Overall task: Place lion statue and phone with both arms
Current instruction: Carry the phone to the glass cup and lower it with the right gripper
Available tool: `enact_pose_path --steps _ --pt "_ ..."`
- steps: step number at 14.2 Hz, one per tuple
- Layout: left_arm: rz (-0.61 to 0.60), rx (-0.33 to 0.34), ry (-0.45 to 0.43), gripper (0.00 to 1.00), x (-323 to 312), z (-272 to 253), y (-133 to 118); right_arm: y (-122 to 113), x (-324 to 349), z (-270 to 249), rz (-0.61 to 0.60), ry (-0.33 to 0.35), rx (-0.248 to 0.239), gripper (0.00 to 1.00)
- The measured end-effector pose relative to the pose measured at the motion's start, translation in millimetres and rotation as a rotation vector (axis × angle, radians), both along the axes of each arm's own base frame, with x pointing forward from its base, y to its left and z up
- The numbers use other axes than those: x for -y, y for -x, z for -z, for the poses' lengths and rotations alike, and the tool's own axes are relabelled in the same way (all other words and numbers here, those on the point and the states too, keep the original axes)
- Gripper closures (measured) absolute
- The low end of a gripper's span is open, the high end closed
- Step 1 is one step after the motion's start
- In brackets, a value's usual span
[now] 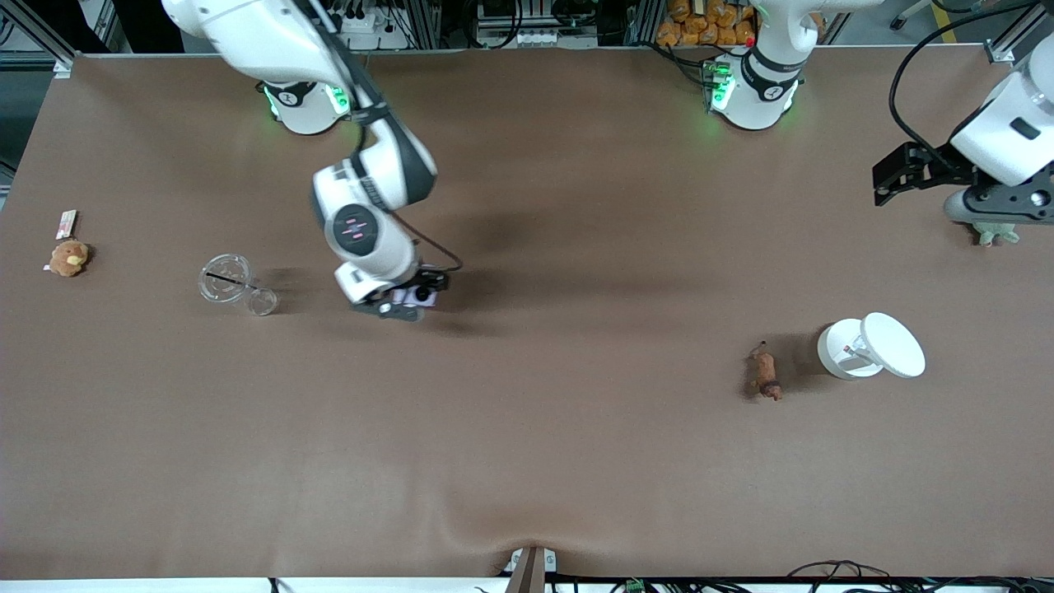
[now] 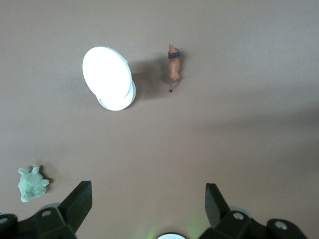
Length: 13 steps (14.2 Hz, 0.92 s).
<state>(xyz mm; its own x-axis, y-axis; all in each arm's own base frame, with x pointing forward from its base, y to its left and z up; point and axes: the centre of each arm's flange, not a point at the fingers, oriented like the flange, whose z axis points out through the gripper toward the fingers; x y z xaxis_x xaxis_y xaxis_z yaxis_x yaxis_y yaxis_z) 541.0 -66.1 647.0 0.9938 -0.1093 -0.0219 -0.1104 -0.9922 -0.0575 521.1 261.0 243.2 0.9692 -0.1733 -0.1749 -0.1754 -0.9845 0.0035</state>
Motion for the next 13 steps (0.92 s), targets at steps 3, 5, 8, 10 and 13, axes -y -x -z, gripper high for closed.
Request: enact_pose_path --steps 3,5,8,10,13 --pt "-0.031 0.000 0.027 0.00 -14.6 -4.2 -0.6 -6.6 83.7 7.4 -0.051 -0.022 -0.034 0.16" --pt "-0.034 -0.010 0.029 0.00 -16.7 -2.0 -0.6 -4.3 136.8 23.5 -0.055 -0.034 -0.057 0.16" --pt "-0.032 -0.025 0.030 0.00 -16.0 5.1 -4.1 6.9 164.6 43.3 -0.046 -0.035 -0.022 0.16" --pt "-0.031 -0.037 0.030 0.00 -15.5 11.4 -7.5 12.7 162.4 52.4 -0.052 -0.034 0.008 0.16" --pt "-0.029 -0.041 0.040 0.00 -14.4 13.1 -8.5 14.9 159.8 59.9 -0.057 -0.033 0.020 0.16"
